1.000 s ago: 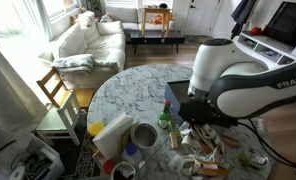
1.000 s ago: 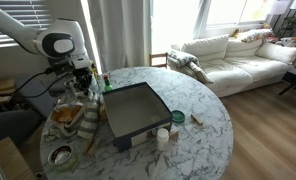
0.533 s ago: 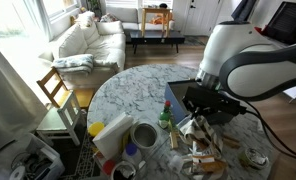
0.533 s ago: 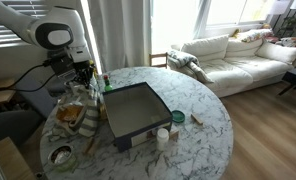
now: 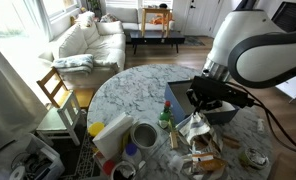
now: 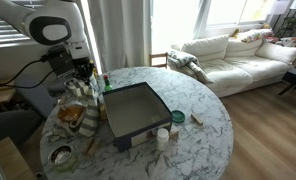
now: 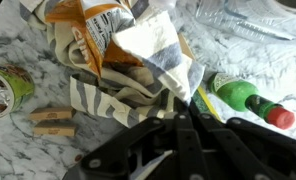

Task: Wrap the Cheetos packet in the striped cloth then put them in the box

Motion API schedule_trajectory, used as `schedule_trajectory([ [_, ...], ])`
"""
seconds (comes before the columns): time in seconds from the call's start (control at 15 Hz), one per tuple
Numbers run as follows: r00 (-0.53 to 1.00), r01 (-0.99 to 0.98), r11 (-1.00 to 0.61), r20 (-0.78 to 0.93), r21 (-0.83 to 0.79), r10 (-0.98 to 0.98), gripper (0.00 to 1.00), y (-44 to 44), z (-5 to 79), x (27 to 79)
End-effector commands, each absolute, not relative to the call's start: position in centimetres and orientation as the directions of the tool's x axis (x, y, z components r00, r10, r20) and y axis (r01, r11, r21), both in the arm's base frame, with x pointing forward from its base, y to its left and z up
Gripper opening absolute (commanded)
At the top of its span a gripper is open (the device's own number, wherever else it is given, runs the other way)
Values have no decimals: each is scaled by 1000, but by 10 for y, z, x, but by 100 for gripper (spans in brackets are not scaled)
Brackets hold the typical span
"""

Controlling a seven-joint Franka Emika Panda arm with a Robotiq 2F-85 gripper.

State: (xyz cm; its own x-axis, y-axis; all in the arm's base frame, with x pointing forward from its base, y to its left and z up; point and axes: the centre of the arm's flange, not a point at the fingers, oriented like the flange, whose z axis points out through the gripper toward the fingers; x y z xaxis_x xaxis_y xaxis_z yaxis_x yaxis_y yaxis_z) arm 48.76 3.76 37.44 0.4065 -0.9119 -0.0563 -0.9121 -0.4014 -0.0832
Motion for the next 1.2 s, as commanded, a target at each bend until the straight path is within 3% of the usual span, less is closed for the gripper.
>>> schedule_trajectory([
  [0.0, 386, -923, -382, -125, -50, -914, 1, 33, 386, 466],
  [0.6, 296, -891, -415, -455, 186, -840, 1, 63, 374, 422],
  [1.13, 183, -833, -431, -562, 347, -807, 1, 93, 295, 400],
])
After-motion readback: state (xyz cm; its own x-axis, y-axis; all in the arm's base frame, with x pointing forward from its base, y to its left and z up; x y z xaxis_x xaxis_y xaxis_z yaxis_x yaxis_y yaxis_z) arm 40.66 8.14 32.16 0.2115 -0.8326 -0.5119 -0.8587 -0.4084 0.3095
